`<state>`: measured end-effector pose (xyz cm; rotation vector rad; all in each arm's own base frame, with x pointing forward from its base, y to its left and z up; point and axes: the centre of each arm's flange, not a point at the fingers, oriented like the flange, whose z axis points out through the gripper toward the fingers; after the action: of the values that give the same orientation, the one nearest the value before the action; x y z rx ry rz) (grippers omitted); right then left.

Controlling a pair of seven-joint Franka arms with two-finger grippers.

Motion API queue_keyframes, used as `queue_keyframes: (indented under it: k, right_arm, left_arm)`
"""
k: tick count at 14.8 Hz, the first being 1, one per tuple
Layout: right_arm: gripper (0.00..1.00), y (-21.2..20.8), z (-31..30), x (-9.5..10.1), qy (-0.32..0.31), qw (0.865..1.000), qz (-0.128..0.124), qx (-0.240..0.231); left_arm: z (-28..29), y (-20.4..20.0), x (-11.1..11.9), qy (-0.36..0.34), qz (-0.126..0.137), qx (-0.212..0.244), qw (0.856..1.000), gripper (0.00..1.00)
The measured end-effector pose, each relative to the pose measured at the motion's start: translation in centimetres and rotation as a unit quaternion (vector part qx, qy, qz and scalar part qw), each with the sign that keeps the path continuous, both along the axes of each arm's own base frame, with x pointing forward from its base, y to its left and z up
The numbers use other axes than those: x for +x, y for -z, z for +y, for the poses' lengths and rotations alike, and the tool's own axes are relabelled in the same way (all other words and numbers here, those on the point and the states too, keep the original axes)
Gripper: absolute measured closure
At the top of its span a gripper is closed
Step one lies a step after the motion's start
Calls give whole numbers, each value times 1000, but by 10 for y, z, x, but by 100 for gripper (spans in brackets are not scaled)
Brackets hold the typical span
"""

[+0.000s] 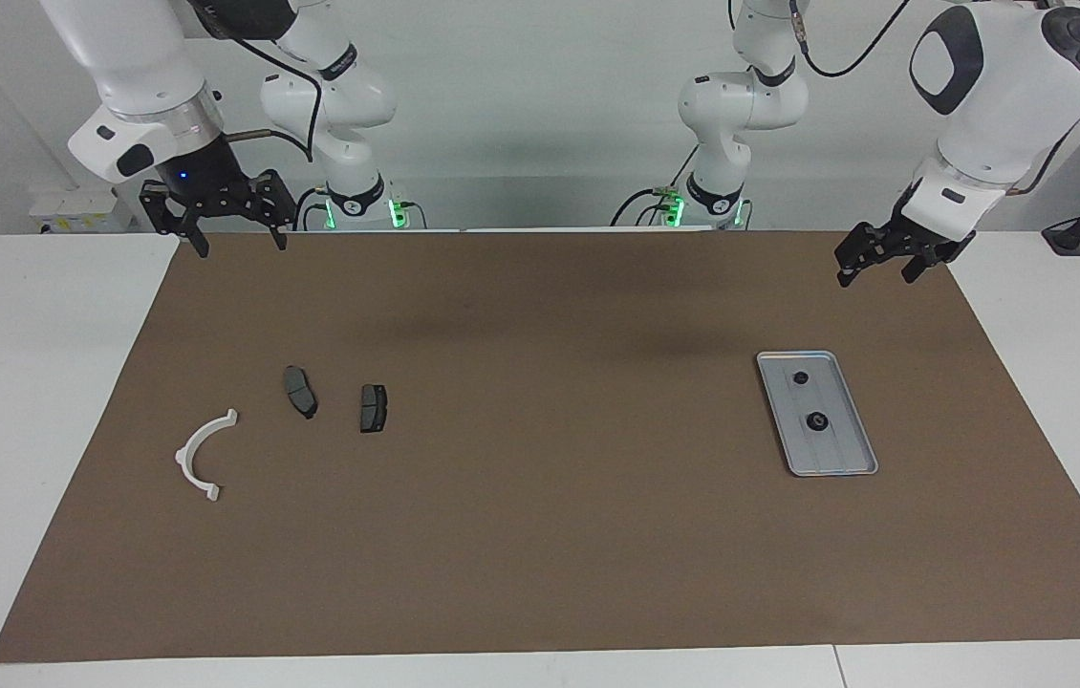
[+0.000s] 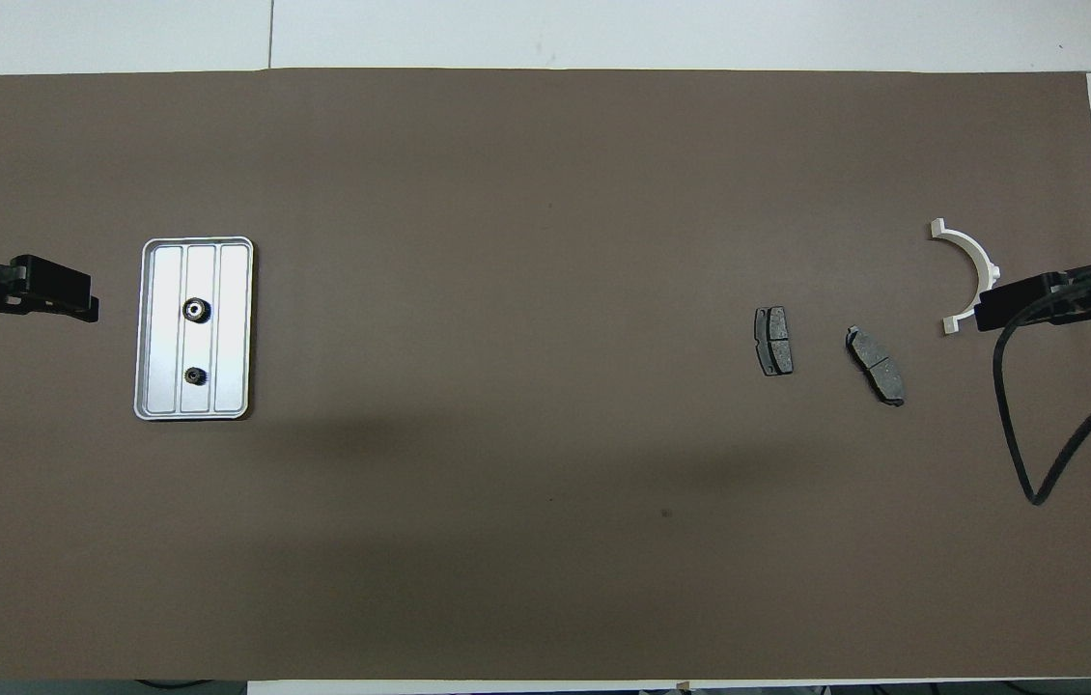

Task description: Place bearing gear from tray to pile

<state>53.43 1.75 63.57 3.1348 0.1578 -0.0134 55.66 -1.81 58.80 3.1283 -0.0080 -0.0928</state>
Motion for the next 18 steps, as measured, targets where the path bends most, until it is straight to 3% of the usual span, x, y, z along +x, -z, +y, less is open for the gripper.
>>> queue_keyframes:
  k: [11,13,15,18]
  right_arm:
    - [0,-8,-3,-4,3,1000,-8,0]
    - [0,-11,-4,-6,4,1000,-10,1]
    - [0,-11,-4,-6,3,1000,-11,1]
    - [0,-12,-3,-6,2,1000,-11,1]
  left_arm:
    - [-5,-4,1,4,-8,0,1000,0]
    - [-2,-3,4,1,-22,0,1000,0]
    - [0,12,8,-1,-27,0,1000,0]
    - [2,70,21,1,-42,1,999,0]
